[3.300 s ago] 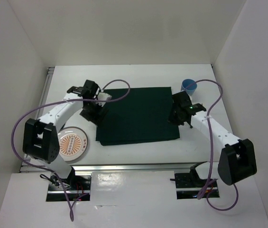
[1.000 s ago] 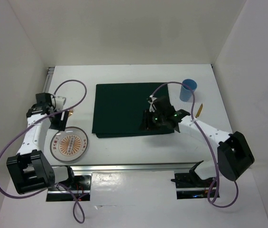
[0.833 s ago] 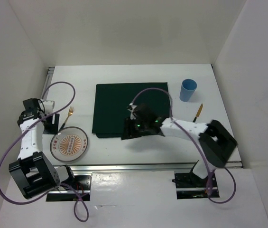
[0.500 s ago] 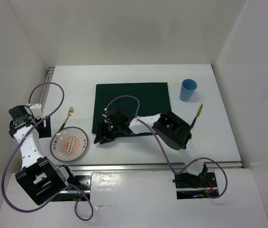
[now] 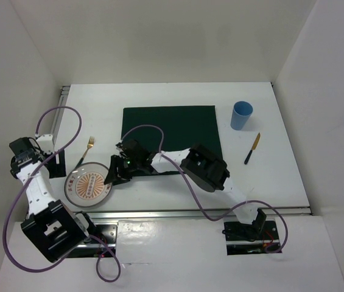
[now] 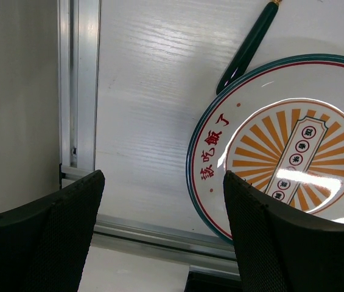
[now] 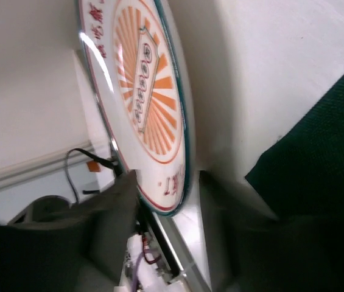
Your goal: Set the dinner table for one person
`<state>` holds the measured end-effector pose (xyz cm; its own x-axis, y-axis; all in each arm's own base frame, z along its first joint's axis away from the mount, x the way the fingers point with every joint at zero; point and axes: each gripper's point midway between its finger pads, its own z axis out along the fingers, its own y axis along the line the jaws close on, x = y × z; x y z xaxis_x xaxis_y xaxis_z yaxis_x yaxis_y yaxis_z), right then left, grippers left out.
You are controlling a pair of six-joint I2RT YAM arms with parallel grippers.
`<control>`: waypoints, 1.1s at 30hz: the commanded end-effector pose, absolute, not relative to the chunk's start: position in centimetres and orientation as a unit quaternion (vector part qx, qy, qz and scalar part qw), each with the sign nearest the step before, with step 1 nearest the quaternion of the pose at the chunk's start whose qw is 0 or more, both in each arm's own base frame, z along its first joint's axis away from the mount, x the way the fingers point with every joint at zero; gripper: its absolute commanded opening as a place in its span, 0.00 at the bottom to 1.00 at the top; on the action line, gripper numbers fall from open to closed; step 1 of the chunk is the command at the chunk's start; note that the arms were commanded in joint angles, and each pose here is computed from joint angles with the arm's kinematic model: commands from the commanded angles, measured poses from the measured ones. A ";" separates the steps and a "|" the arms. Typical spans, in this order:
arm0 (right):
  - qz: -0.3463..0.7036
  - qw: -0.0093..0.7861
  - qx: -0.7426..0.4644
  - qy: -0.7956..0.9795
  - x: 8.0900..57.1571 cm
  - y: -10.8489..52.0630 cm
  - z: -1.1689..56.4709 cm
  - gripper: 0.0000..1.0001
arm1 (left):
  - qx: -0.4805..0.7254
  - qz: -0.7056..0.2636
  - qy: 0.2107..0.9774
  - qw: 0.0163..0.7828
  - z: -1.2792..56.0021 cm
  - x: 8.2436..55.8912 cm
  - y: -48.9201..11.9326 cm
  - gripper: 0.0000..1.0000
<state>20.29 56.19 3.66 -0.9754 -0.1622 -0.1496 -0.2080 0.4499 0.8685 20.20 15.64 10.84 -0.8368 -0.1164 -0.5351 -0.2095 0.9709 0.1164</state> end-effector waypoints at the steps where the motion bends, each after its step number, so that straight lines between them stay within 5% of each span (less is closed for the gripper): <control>1: 0.491 0.007 -0.088 0.866 19.8 56.5 1.2 0.44 | -0.072 0.080 0.951 0.291 11.7 21.0 15.8 0.85; 5: 0.494 0.007 -0.085 0.865 19.8 56.4 1.4 0.00 | -0.072 0.077 0.952 0.286 11.6 20.8 15.6 0.85; 13: 0.540 0.048 -0.067 0.838 20.8 55.0 10.3 0.00 | -0.076 0.063 0.942 0.321 15.4 22.1 15.4 0.85; 20: 0.522 0.153 0.011 0.839 26.9 48.2 16.3 0.00 | -0.066 0.008 0.929 0.363 20.4 23.7 13.6 0.85; 26: 0.490 0.207 0.109 0.840 33.0 38.2 17.1 0.00 | -0.066 -0.002 0.930 0.361 20.2 23.6 13.2 0.85; 33: 0.451 0.217 0.202 0.842 34.3 28.0 13.4 0.00 | -0.065 -0.010 0.935 0.349 18.8 23.3 12.9 0.85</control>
